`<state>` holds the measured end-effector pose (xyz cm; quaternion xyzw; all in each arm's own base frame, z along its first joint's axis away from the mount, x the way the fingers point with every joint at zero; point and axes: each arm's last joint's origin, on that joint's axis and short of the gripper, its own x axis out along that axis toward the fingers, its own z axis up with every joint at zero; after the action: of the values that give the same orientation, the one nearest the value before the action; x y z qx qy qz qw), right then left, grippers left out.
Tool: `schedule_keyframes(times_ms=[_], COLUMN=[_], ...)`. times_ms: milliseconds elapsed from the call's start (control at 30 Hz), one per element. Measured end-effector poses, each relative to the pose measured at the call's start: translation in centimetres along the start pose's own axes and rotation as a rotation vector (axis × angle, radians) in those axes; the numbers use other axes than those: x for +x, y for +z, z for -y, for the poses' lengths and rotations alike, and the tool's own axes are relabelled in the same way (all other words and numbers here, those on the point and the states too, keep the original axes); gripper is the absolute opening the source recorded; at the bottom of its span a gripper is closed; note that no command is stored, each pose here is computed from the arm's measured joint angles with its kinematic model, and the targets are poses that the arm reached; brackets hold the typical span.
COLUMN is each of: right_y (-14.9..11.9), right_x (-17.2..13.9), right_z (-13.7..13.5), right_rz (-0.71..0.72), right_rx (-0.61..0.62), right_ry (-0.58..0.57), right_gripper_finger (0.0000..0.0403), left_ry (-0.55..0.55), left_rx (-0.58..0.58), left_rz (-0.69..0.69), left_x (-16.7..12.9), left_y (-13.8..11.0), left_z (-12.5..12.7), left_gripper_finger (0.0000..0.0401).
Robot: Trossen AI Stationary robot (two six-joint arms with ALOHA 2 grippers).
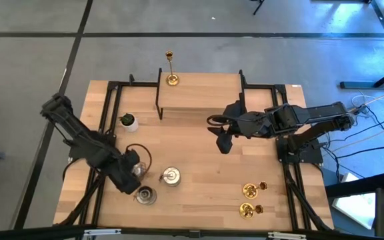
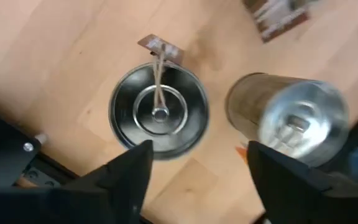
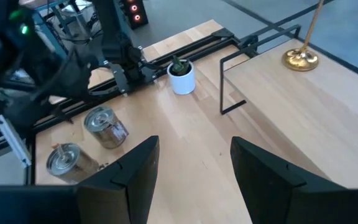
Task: Pick & Place candle stick holders
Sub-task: Put the top silver scented candle on the shelf
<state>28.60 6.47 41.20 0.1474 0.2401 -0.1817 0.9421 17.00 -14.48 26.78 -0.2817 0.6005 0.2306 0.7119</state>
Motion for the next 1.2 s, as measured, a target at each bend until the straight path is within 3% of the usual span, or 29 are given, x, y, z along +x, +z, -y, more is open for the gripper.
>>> schedule_keyframes(times_ms=[233,433,667,933,1200], right_y=[-0.1,-0.5,-0.6,-0.6,-0.6], right_x=[0.4,0.9,0.9,0.9,0.9], right_z=[-0.2,-0.3,-0.3,-0.4,-0.4], right_rz=[-0.003,-0.011,-0.027,-0.046,-0.05], right_rx=[-0.003,-0.006,-0.009,0.0,0.004], right_ry=[-0.007,-0.005,0.012,0.043,0.049], right_gripper_finger=[0.0204,0.0204,0.0204,0.0204,0.0204], left_ry=[0.106,0.146,0.149,0.15,0.129], left_rx=[-0.055,-0.079,-0.163,-0.283,-0.307], left_rz=[-0.066,-0.07,-0.014,0.035,0.099], left_x=[2.2,2.8,2.8,5.2,7.0], left_y=[0.3,0.5,-0.2,-2.0,-2.3], left_z=[1.0,1.1,1.2,0.3,-0.5], left_gripper_finger=[0.0341,0.0378,0.0385,0.0385,0.0385])
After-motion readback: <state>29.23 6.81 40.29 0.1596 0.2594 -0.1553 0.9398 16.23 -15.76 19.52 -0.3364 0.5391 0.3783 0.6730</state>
